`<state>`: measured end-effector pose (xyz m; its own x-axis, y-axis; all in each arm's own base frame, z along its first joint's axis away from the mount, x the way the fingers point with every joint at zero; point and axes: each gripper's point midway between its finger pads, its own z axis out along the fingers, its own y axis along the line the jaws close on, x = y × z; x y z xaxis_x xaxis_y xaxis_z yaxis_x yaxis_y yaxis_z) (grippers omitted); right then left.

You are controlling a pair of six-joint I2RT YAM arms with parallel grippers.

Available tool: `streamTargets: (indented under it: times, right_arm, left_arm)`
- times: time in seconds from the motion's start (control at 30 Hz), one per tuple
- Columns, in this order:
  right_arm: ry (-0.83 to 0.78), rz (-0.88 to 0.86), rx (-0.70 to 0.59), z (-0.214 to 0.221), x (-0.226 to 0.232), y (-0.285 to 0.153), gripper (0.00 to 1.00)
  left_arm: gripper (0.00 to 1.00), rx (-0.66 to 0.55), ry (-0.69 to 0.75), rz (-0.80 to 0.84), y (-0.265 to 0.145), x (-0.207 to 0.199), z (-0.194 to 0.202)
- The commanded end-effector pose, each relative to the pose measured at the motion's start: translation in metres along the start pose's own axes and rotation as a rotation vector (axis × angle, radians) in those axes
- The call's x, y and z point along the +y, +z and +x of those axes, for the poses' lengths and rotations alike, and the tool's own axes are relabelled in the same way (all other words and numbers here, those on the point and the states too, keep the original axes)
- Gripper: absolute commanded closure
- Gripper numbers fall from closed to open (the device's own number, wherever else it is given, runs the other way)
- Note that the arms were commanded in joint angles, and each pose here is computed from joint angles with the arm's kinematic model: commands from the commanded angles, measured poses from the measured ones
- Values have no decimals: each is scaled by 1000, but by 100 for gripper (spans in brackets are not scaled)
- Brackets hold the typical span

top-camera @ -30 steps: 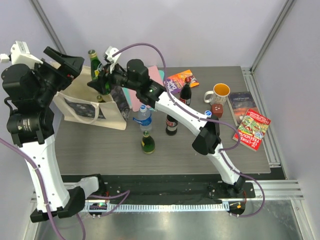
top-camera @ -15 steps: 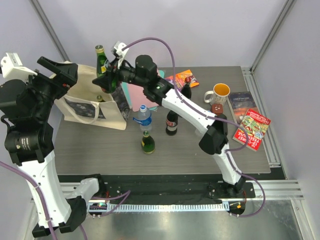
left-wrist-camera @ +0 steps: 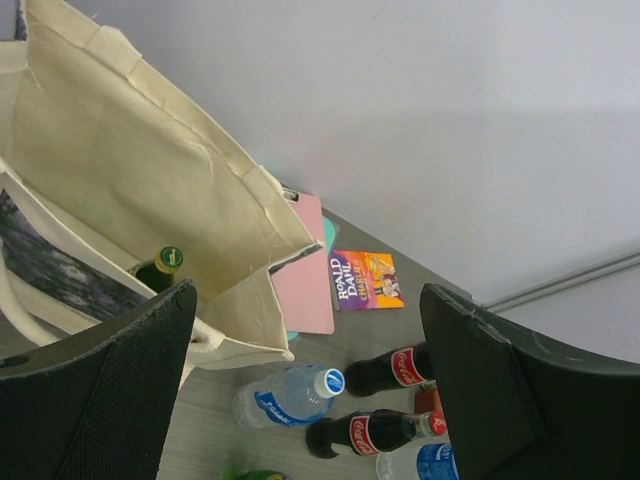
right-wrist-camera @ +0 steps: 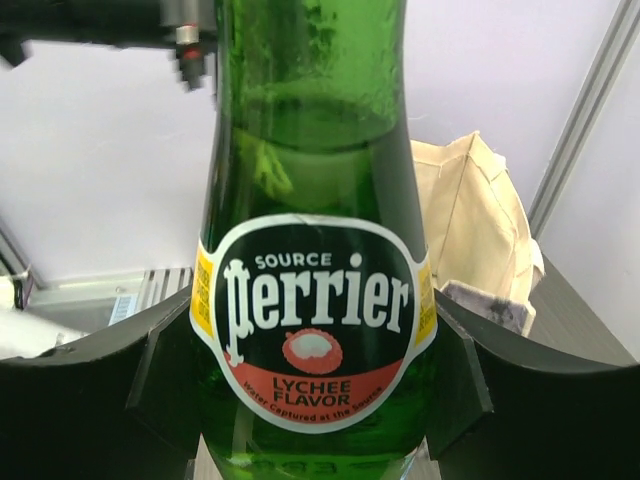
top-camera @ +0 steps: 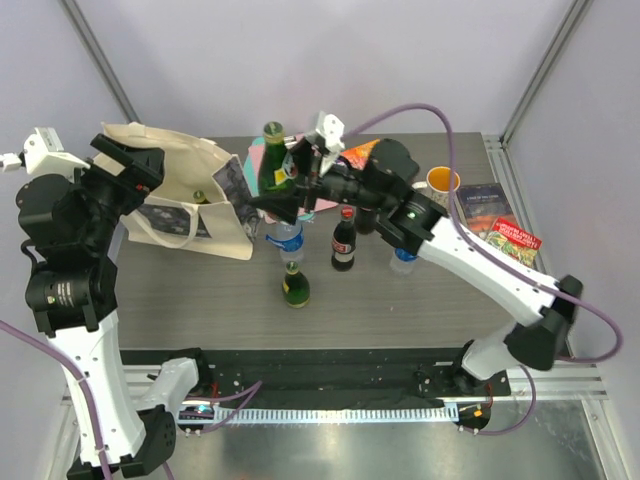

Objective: Take the beverage out of the canvas bag
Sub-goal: Place the drink at the center of the board.

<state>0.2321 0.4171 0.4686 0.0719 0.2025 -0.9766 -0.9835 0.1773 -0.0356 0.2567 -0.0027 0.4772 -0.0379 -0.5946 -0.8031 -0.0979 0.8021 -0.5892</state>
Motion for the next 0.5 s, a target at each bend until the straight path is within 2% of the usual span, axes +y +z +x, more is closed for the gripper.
streamTargets:
  times: [0.0,0.03,0.3,0.33,0.37,0.43,0.47]
  right_arm:
    - [-198,22,-210,-73,23,-47,99]
    - [-185,30,-172,-53,23,-53,99]
    - [-190,178,-99,10,31,-127,99]
    - [-181,205,-57,34,27,-134,99]
    - [-197,213,-72,31,32,-145,99]
    - [-188,235,-26,63,31,-156,99]
    - [-201,240,-51,61,33,-162,99]
  left_arm:
    - [8,-19,25,32,6,-5,-3]
    - [8,-18,24,30,7,-4,-3]
    - [8,58,22,70,11,-5,17]
    - [8,69,27,75,12,-5,19]
    - [8,79,26,81,12,-6,22]
    - [8,106,28,87,13,-5,29]
    - [8,113,27,86,12,-4,31]
